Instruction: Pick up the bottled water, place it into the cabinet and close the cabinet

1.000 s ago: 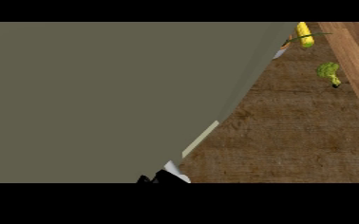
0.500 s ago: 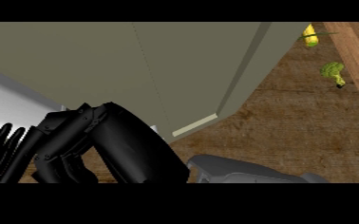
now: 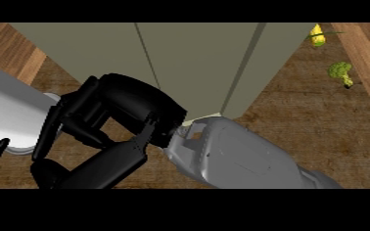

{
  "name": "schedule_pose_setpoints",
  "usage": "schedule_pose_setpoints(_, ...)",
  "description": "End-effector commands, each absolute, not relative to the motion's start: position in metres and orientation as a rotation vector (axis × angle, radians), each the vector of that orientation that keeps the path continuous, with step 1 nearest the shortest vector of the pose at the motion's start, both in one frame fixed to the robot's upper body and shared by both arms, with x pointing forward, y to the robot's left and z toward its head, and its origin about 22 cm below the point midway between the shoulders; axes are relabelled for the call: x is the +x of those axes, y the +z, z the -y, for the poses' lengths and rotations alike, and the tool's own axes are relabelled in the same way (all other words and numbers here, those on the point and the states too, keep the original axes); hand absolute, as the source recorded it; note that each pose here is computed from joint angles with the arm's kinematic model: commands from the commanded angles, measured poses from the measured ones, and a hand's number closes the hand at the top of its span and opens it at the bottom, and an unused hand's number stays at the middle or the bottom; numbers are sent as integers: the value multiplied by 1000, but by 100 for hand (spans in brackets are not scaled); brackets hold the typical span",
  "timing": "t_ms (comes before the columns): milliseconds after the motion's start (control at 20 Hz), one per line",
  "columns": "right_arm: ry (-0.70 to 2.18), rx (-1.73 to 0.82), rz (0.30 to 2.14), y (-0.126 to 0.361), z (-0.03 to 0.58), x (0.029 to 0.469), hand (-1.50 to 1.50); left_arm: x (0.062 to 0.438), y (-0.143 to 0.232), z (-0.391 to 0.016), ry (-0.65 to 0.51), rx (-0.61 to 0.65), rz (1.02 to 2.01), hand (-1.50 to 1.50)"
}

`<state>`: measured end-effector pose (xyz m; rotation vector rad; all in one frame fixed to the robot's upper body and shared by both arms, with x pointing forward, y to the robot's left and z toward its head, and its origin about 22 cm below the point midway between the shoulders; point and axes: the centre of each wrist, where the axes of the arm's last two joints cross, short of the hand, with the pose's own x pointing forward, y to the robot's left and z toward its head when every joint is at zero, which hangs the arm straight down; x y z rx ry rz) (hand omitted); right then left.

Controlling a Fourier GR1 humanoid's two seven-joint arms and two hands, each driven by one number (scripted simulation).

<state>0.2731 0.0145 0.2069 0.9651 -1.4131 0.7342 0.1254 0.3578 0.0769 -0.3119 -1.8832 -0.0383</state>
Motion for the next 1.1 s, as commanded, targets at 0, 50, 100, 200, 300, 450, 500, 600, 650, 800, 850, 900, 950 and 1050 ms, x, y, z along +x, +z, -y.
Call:
schedule_pose_setpoints(0, 700, 971, 1423, 205, -7, 293, 150, 113, 73, -357, -8, -287, 1890, -150)
schedule_pose_setpoints(50, 704, 966, 1445, 204, 19, 309, 150, 123, 74, -350, -21, -297, 1897, -150)
schedule_pose_setpoints(100, 666, 948, 1437, 184, -1, 294, 150, 117, 95, -348, -13, -299, 1882, -150)
schedule_pose_setpoints(200, 662, 922, 1466, 186, 8, 322, 150, 127, 90, -355, -40, -291, 1877, -150)
schedule_pose_setpoints(300, 606, 898, 1497, 182, 26, 332, 150, 126, 77, -360, -46, -284, 1877, -150)
schedule_pose_setpoints(450, 559, 738, 1583, 197, 48, 351, 150, 123, 90, -349, -15, -296, 1892, -150)
schedule_pose_setpoints(500, 553, 718, 1601, 181, 45, 357, 150, 130, 93, -360, -16, -287, 1894, -150)
schedule_pose_setpoints(600, 509, 657, 1625, 179, 44, 354, 150, 131, 90, -357, -12, -306, 1866, -150)
schedule_pose_setpoints(650, 498, 630, 1632, 181, 53, 372, 150, 124, 89, -358, -18, -274, 1890, -150)
schedule_pose_setpoints(800, 438, 545, 1686, 186, 60, 381, 150, 123, 87, -358, -31, -319, 1871, -150)
schedule_pose_setpoints(850, 453, 540, 1659, 175, 60, 382, 150, 131, 94, -358, -37, -295, 1899, -150)
schedule_pose_setpoints(900, 452, 521, 1670, 190, 63, 387, 150, 132, 97, -346, -46, -318, 1893, -150)
schedule_pose_setpoints(950, 431, 530, 1682, 184, 73, 393, 150, 130, 93, -352, -32, -305, 1886, -150)
schedule_pose_setpoints(1050, 431, 539, 1685, 189, 86, 399, 150, 135, 102, -342, -32, -328, 1882, -150)
